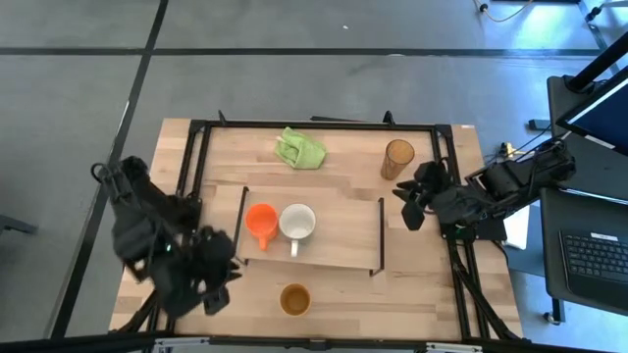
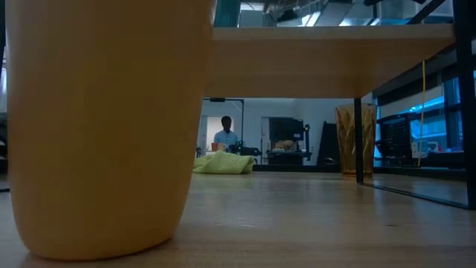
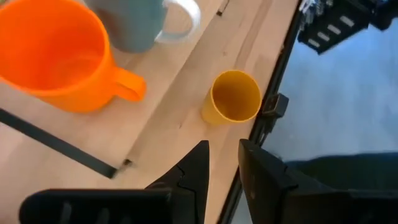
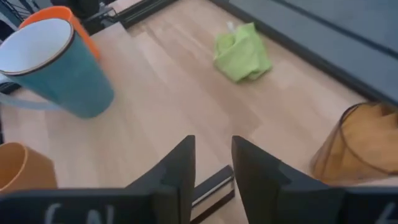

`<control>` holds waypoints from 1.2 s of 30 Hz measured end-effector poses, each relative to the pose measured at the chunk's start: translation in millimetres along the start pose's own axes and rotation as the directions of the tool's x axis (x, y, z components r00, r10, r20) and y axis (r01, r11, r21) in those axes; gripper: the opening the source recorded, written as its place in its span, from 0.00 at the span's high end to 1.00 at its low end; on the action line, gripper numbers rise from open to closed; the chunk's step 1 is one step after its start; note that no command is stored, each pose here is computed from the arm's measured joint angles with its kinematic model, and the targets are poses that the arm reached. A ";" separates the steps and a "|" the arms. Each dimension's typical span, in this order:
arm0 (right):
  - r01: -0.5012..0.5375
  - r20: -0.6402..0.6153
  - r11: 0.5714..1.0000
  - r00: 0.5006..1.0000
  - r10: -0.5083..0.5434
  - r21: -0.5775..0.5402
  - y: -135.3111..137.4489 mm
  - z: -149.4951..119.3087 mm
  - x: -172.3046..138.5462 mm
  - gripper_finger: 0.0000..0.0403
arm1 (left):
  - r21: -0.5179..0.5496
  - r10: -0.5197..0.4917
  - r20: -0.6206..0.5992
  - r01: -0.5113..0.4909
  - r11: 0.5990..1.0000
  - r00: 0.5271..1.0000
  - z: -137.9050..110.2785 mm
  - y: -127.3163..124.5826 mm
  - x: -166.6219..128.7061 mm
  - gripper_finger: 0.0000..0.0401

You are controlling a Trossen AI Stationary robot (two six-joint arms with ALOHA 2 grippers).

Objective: Stack small to large cups/mugs on shelf
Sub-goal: Adjust the shelf

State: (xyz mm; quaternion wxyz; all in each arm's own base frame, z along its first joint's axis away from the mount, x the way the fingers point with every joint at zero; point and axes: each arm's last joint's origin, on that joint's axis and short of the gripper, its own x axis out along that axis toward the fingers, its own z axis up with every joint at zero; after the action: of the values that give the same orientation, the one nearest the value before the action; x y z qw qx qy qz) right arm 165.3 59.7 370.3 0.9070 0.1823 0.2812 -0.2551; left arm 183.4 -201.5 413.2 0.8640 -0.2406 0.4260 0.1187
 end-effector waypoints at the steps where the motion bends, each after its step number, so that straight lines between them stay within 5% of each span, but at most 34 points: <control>1: 0.008 0.011 1.000 1.000 -0.008 -0.014 -0.4 0.4 -0.2 0.73 | -0.005 0.004 0.010 -0.004 1.000 1.000 -6.6 -4.1 1.1 0.80; 9: -0.018 0.024 0.999 1.000 0.019 -0.030 -7.7 2.5 -8.4 0.73 | 0.069 -0.010 -0.199 0.024 0.997 0.980 -56.6 -58.3 61.9 0.80; 13: -0.052 0.027 0.998 0.998 0.052 -0.020 -11.0 2.1 -15.6 0.73 | 0.120 0.111 -0.202 -0.087 0.989 0.973 -75.2 -64.6 90.4 0.80; 19: -0.123 -0.016 0.992 0.992 0.123 0.012 -1.1 -6.6 -20.7 0.73 | 0.030 0.319 -0.043 -0.318 0.948 0.947 -98.4 -44.9 71.3 0.80; 22: -0.132 -0.020 0.991 0.991 0.132 0.028 10.9 -15.0 -20.5 0.74 | 0.000 0.309 -0.024 -0.309 0.951 0.951 -111.8 -35.2 64.5 0.80; 30: -0.098 0.001 0.990 0.995 0.098 0.101 46.6 -41.1 -11.0 0.74 | -0.196 0.466 0.028 -0.452 0.870 0.884 -157.4 15.5 82.9 0.80; 36: -0.149 0.005 0.972 0.989 0.150 0.181 78.0 -56.4 -0.4 0.74 | -0.141 0.568 0.110 -0.553 0.821 0.816 -159.1 51.1 105.4 0.80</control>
State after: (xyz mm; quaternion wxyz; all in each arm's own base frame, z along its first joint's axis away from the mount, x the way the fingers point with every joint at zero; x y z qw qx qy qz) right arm 185.6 149.3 341.4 0.9020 0.2859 0.2464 -0.2097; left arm 118.6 -240.0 230.5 0.8060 -0.1390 0.4065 0.4072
